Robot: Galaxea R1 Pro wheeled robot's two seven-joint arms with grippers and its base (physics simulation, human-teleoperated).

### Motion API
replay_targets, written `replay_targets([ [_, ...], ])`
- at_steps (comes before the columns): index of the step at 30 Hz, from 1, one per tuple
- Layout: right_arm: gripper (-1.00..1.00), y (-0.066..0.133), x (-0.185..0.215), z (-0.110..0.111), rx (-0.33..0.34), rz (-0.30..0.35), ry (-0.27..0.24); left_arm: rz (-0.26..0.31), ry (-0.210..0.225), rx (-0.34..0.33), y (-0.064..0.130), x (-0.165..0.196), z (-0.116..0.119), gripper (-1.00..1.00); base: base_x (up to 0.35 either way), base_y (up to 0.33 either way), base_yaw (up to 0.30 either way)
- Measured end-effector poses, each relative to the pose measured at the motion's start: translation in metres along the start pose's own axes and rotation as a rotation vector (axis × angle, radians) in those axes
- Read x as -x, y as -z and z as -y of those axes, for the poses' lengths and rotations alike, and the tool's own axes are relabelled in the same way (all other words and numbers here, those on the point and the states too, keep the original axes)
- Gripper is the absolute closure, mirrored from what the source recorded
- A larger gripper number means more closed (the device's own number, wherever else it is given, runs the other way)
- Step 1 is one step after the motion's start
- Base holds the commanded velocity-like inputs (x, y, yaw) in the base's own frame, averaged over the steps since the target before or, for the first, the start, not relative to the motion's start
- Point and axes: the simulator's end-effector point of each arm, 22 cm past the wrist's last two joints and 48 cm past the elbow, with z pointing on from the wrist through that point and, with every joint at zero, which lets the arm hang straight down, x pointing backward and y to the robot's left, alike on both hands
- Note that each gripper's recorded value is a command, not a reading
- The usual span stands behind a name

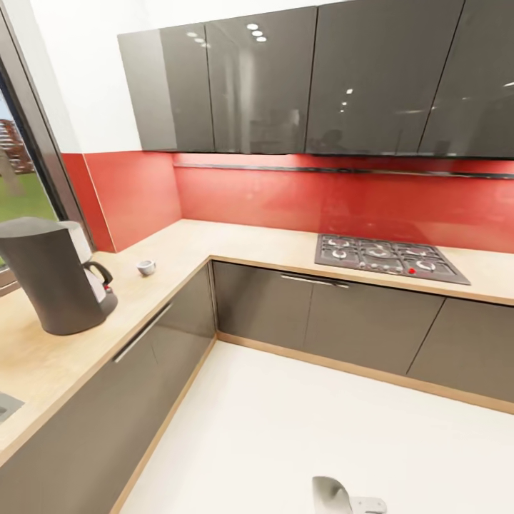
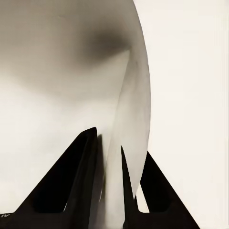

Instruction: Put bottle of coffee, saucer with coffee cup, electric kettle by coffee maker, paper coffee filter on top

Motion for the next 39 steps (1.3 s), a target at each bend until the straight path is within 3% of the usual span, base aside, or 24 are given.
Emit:
replay_targets([
  [39, 1.00, -0.0001, 0.0001, -0.0001, 0.000, 0.000, 0.001, 0.000, 0.003, 0.000, 0.0003, -0.0001, 0.0008, -1.00, 0.305, -0.183, 0.018],
])
